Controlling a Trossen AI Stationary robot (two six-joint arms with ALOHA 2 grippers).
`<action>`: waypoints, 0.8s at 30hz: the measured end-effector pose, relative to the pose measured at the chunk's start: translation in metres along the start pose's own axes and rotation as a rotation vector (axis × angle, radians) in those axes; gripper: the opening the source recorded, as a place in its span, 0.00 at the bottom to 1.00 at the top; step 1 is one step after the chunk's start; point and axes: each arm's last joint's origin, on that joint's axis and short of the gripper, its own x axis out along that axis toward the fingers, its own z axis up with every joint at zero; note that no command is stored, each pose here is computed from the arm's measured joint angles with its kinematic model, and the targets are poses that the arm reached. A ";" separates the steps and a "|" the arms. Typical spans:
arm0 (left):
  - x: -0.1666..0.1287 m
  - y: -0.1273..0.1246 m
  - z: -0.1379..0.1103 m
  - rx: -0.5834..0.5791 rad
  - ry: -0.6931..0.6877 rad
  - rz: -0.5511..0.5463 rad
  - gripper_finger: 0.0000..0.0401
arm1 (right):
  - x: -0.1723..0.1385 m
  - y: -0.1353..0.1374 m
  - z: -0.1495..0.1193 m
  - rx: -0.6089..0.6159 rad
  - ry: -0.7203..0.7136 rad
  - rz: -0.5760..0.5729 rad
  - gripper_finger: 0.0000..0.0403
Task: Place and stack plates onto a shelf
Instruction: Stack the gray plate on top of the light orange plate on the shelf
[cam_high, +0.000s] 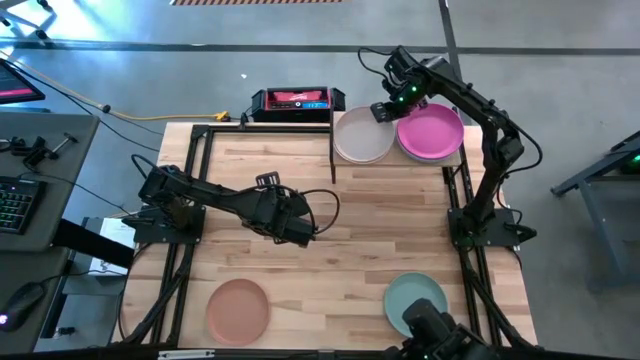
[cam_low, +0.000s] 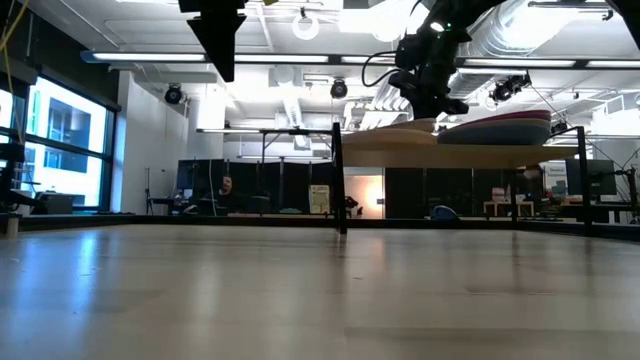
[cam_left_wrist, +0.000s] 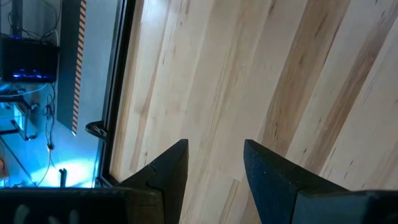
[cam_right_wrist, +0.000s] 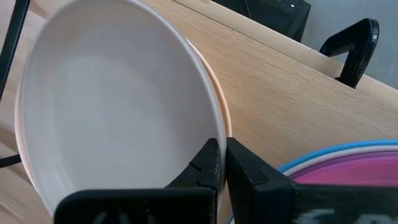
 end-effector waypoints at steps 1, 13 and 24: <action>0.000 0.000 0.000 -0.001 0.000 0.000 0.36 | 0.000 0.000 0.000 0.001 0.001 0.000 0.00; -0.001 -0.003 0.004 -0.147 -0.040 -0.027 0.36 | 0.000 0.001 0.000 -0.051 -0.004 -0.006 0.00; 0.001 -0.002 0.007 -0.163 -0.053 -0.034 0.36 | 0.000 0.001 0.001 -0.032 -0.016 0.000 0.00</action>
